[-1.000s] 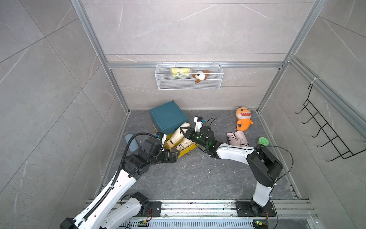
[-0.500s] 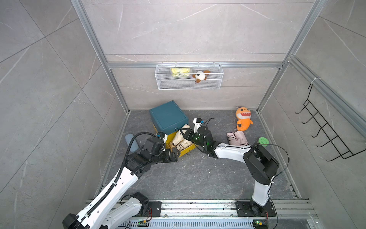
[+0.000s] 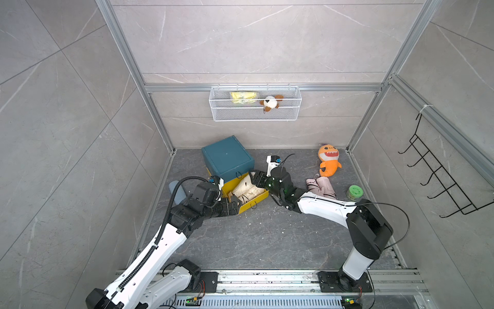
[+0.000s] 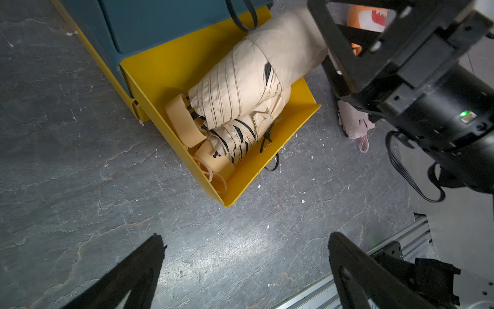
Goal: Place the umbrella in the drawer by color
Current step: Place the umbrella in the drawer, then close the drawer in the storage box.
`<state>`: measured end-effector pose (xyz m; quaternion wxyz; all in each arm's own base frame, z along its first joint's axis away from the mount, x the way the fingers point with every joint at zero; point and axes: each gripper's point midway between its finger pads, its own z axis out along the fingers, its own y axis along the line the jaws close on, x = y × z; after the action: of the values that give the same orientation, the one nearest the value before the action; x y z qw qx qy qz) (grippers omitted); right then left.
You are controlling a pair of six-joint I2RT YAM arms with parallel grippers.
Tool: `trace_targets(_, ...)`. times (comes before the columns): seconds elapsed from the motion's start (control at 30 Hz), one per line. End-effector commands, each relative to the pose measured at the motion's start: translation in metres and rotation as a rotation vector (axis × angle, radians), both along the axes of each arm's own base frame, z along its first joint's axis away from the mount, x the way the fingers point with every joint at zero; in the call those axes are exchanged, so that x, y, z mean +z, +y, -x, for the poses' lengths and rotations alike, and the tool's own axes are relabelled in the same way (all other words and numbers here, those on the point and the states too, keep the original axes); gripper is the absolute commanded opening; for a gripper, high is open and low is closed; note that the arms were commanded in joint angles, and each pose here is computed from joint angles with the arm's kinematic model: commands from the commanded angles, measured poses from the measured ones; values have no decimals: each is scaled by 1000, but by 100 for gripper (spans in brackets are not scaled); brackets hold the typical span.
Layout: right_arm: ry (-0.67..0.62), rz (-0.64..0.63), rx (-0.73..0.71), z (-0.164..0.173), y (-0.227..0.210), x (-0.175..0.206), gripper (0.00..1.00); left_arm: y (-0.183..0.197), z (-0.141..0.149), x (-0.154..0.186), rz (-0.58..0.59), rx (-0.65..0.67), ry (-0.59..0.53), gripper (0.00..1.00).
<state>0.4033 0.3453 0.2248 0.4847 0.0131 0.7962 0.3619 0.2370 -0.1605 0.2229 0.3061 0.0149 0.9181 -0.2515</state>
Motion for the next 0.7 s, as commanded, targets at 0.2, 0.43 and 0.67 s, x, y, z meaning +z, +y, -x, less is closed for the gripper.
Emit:
trace_targets(0.2, -111, 128, -16, 10, -30, 46, 70, 26, -44, 46, 74, 113, -75, 100)
trace_targets(0.43, -82, 187, 103, 41, -34, 35, 66, 38, -88, 46, 80, 191, -63, 100)
trace_targets(0.67, -18, 289, 227, 77, -41, 8, 65, 52, -117, 52, 118, 264, -74, 100)
